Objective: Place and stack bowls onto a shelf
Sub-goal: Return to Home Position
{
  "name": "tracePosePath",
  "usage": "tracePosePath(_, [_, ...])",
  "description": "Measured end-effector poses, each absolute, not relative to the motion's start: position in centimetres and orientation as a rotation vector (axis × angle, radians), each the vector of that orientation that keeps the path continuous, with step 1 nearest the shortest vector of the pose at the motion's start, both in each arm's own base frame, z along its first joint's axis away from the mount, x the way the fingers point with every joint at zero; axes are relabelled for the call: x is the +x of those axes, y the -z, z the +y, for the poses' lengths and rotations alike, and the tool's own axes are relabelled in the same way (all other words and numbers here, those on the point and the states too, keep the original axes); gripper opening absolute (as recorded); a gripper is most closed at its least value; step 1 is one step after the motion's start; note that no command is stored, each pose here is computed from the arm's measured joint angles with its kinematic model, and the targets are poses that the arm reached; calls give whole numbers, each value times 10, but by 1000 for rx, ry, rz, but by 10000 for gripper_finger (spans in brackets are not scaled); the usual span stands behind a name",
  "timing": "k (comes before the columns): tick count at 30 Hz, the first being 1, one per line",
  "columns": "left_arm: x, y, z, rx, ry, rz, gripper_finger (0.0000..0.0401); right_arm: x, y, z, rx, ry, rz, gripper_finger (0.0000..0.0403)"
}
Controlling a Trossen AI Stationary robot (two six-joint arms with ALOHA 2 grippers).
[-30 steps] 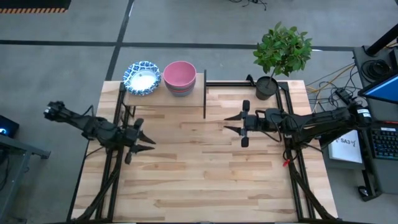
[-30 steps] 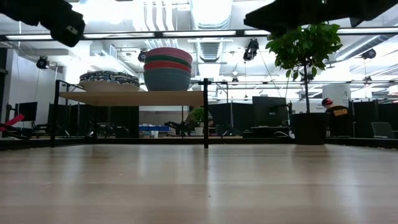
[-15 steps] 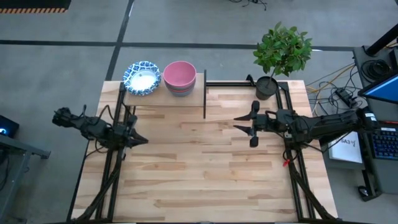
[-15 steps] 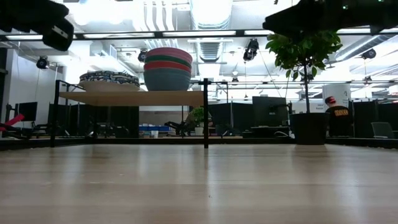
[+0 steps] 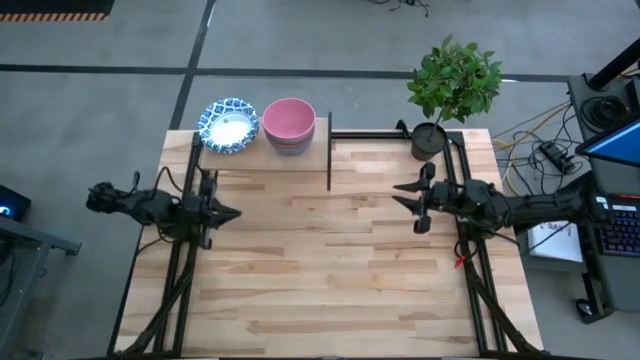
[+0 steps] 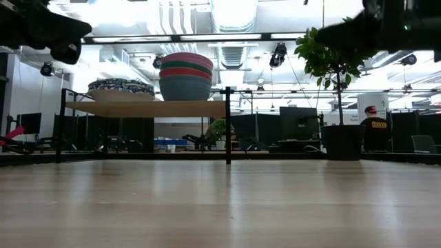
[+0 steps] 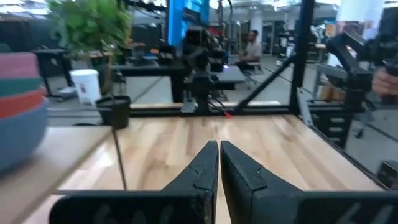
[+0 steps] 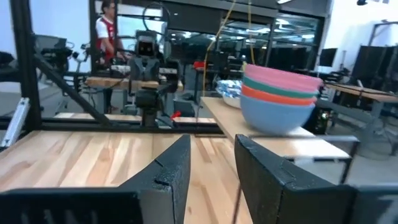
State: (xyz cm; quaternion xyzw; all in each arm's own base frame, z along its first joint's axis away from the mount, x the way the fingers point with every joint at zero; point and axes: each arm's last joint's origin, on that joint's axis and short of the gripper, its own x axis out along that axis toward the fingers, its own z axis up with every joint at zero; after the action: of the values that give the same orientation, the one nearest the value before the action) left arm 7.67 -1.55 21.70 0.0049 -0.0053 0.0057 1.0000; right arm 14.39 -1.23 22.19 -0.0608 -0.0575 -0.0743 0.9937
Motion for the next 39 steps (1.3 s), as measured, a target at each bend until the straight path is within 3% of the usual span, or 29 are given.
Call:
tracePosePath(8, [81, -208, -9, 71, -70, 8, 0, 118, -210, -16, -107, 200, -231, 95])
tracePosePath(22, [95, -179, -12, -95, 54, -128, 0, 101, -199, -11, -174, 109, -312, 59])
tracePosePath(36, [96, -172, -12, -99, 27, -38, 0, 102, -193, -12, -283, 126, -238, 36])
tracePosePath(39, [96, -173, -11, -177, 22, -31, 0, 102, -192, -15, -313, 226, -213, 34])
